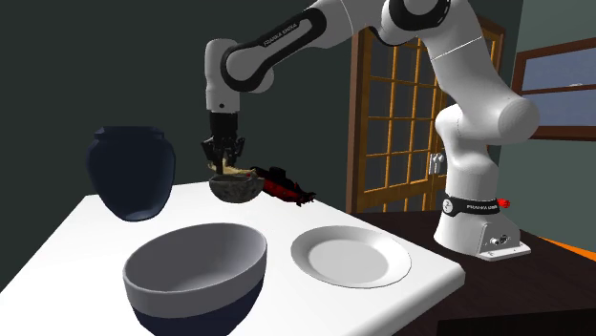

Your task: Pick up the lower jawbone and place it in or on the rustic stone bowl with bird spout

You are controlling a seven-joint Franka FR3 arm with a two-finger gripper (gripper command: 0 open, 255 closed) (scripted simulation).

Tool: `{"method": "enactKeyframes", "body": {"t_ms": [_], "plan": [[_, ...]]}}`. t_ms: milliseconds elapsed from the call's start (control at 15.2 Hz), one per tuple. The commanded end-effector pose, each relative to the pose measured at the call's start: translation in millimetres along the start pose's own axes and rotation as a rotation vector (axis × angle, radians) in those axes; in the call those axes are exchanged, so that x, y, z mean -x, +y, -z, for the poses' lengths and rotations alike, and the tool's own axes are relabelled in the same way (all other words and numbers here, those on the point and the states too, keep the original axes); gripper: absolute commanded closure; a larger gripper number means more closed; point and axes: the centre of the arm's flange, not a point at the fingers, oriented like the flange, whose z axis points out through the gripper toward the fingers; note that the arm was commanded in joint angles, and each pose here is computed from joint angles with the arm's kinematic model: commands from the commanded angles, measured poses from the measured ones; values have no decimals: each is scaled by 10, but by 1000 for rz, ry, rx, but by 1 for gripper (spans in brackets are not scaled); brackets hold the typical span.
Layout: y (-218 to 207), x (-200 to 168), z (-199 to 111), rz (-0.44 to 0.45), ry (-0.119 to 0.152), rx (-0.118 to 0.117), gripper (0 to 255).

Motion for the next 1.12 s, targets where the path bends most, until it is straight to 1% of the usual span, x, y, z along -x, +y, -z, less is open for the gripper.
{"method": "enactKeyframes", "body": {"t_ms": [0, 462, 528, 858, 1056], "plan": [[-2, 4, -42, 0, 1, 0, 255], [-2, 4, -42, 0, 1, 0, 255], [-2, 4, -42, 0, 1, 0, 0], [-2, 4, -42, 0, 1, 0, 0], [-2, 4, 354, 0, 1, 0, 0]]}}
